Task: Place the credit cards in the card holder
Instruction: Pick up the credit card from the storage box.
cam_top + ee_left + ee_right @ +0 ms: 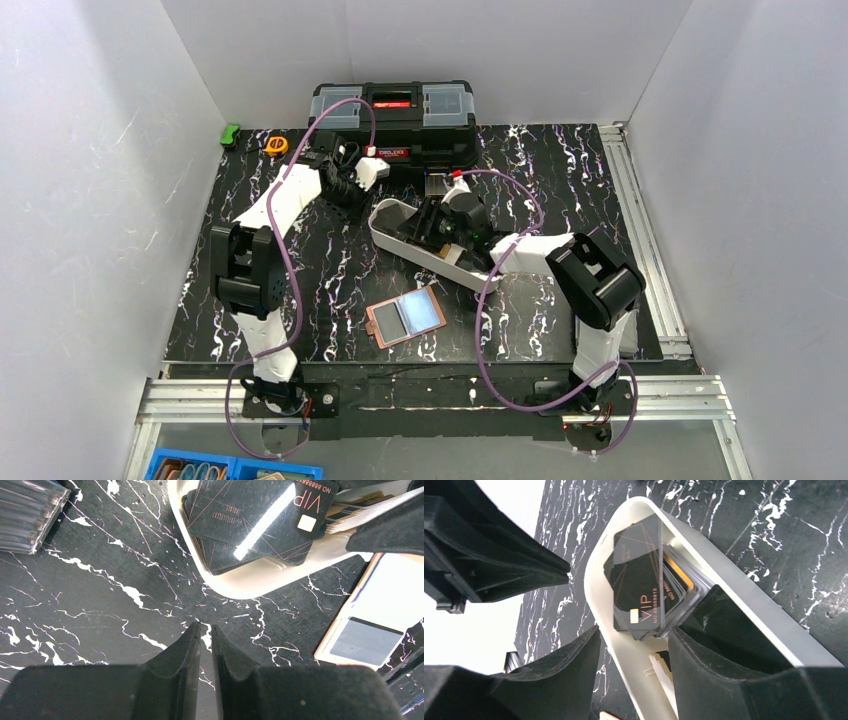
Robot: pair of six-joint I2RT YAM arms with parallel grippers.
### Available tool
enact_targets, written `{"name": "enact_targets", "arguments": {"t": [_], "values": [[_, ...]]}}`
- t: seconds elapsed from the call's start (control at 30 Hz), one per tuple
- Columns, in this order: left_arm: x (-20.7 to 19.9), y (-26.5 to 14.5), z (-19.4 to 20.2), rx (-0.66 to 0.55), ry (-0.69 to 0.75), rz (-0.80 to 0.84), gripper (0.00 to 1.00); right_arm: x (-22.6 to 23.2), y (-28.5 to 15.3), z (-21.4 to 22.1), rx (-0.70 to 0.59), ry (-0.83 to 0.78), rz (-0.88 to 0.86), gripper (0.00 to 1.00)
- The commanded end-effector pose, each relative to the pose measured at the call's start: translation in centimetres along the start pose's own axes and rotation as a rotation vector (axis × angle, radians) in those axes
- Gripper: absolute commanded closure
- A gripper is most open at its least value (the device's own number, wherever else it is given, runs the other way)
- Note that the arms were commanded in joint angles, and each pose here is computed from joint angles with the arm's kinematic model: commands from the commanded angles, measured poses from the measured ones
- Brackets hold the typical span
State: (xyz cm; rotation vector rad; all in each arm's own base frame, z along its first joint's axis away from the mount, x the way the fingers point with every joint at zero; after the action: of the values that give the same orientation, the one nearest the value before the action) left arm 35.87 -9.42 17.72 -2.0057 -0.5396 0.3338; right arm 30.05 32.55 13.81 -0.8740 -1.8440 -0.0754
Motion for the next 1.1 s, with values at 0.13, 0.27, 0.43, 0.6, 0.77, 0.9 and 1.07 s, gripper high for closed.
{"name": "enact_targets", "arguments": {"t": [0.13,0.27,0.43,0.6,0.77,0.9,1.07], "values": [[-0.4,-2.2,-0.7,-0.049,0.020,-0.026,0.87,0.5,1.6,-1.0,-0.010,0.034,0.023,0.41],[-0.4,-2.3,-0.7,-0.047,0.022,-0.027,0.87,0.5,2.3,-1.5,-0.022,0.040,0.056,0.40],[-0.5,-2.4,-0.7,-0.048,0.021,-0.023,0.87,0.1,3.1,-1.8,-0.029,0.065,0.129,0.41],[-0.6,-2.5,-0.7,-0.048,0.023,-0.021,0.88,-1.3,2.8,-1.8,-0.053,0.074,0.240,0.45],[-0.6,-2.7,-0.8,-0.053,0.019,-0.018,0.88,-2.1,2.0,-1.7,-0.068,0.061,0.312,0.49],[-0.7,-2.8,-0.8,-0.053,0.018,-0.017,0.88,-2.3,1.7,-1.7,-0.074,0.051,0.328,0.53],[-0.7,-2.8,-0.7,-0.051,0.019,-0.015,0.89,-2.4,0.5,-1.7,-0.095,0.049,0.336,0.58]]}}
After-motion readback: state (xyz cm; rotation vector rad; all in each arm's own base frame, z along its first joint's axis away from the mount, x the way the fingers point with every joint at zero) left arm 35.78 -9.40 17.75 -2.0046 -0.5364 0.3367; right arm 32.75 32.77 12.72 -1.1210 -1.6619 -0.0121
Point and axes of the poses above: each gripper's point midway between its finger pads, its own y axis out along the fingers, its own x axis along the line the jaws close on, z = x × y, the point moved 8 cm from there along -y, back along the fingers, and after that the axes turned 11 degrees about y, right-handed, at the moved point
